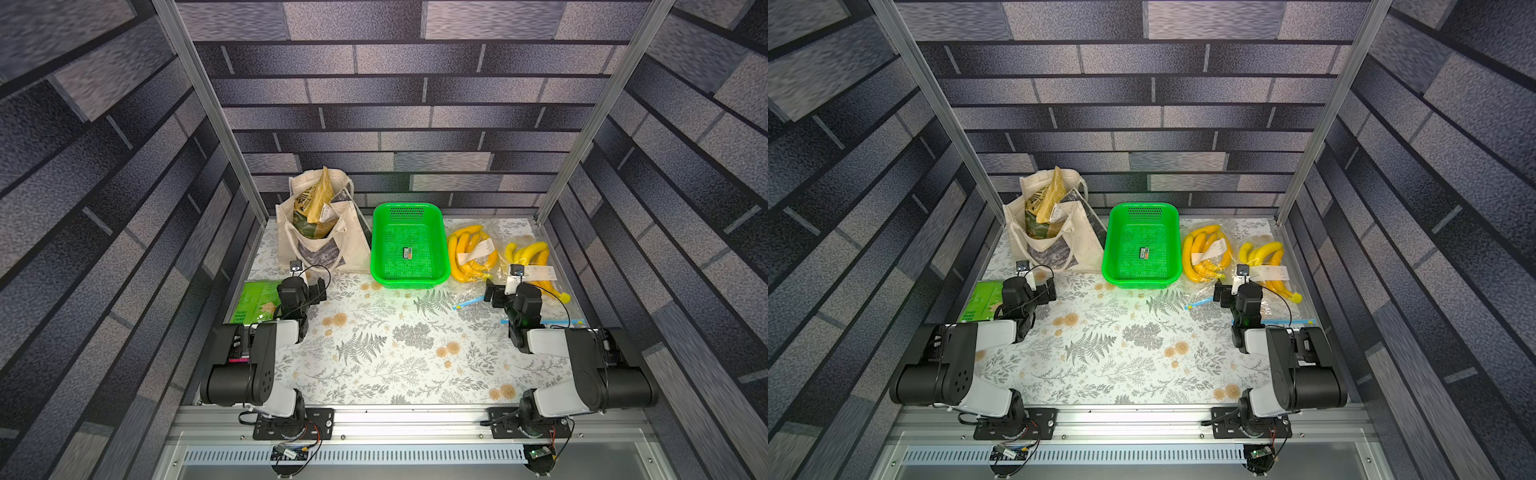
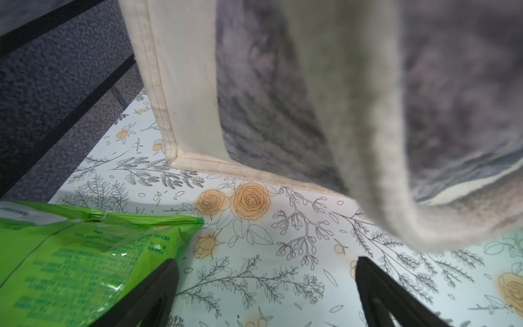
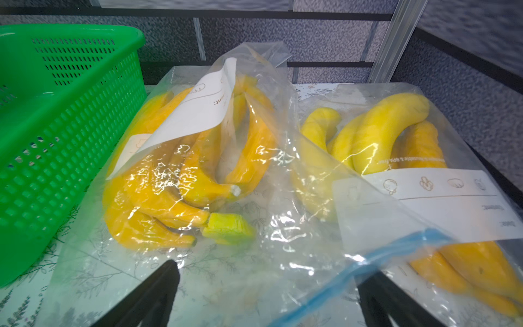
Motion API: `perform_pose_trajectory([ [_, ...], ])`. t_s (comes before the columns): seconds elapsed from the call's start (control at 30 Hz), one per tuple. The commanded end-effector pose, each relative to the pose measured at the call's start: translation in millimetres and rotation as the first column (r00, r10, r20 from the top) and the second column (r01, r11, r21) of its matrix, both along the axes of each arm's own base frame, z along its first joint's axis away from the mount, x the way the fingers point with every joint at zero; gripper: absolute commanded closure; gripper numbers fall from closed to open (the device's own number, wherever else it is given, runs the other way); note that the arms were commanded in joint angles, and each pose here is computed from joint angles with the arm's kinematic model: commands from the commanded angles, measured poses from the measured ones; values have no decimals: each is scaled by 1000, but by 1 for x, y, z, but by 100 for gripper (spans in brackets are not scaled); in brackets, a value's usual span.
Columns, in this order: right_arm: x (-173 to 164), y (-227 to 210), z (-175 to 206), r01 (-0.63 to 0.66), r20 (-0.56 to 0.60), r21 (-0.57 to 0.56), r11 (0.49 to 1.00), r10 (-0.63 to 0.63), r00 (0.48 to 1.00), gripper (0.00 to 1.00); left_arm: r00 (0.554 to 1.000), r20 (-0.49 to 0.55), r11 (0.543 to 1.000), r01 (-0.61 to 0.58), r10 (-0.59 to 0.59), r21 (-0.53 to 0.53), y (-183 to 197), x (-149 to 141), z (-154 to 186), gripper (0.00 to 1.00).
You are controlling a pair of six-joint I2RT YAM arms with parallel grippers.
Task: Open the zip-top bag and take out the banana
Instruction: Zip the zipper on the zipper food storage bag.
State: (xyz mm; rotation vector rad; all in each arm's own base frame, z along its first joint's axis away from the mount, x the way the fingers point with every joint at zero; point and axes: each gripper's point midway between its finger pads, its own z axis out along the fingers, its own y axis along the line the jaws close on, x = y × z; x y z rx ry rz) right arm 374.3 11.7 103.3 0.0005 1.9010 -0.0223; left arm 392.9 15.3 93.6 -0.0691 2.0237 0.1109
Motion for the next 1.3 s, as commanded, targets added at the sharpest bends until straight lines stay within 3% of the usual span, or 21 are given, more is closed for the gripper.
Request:
perform_pose_trajectory([
  [0.0,-12,4,25,-20,68,2,1000,20,997,0,999,-2,993,-42,43,114,-3,-3,36,0],
  [0.23,-44,8,59,-42,101,66,997,35,994,0,989,17,989,-145,144,27,-9,-18,68,0],
  [0.3,-52,3,67,3,69,117,993,-11,998,0,983,32,984,-178,179,-23,-12,-25,81,0],
  [0.4,-63,-7,79,86,18,190,978,-91,996,0,969,-13,949,-244,246,-198,-8,-35,92,0],
  [0.47,-68,-7,87,107,-2,250,962,-110,994,0,959,-84,892,-284,272,-353,-4,-41,89,0],
  [0.53,-72,-7,91,136,-29,320,938,-134,991,0,970,-129,841,-245,208,-482,-11,-39,86,0],
  [0.6,-74,-9,88,189,-76,383,904,-172,982,0,991,-108,824,-130,84,-552,-35,-34,90,0],
  [0.67,-75,-14,82,253,-141,402,880,-214,967,0,998,-67,839,-42,6,-543,-64,-35,98,0],
  [0.77,-65,-4,82,228,-206,379,897,-159,966,0,994,-23,868,79,-103,-490,-119,-42,114,0],
  [0.87,-53,1,82,222,-265,354,908,-131,955,1,973,-14,858,196,-230,-475,-180,-50,120,0],
  [1.07,-20,-2,74,257,-385,255,932,-146,911,2,908,-99,836,328,-408,-440,-279,-57,95,0],
  [1.27,9,-8,51,304,-475,185,934,-186,860,3,847,-155,798,395,-508,-455,-340,-57,68,0],
])
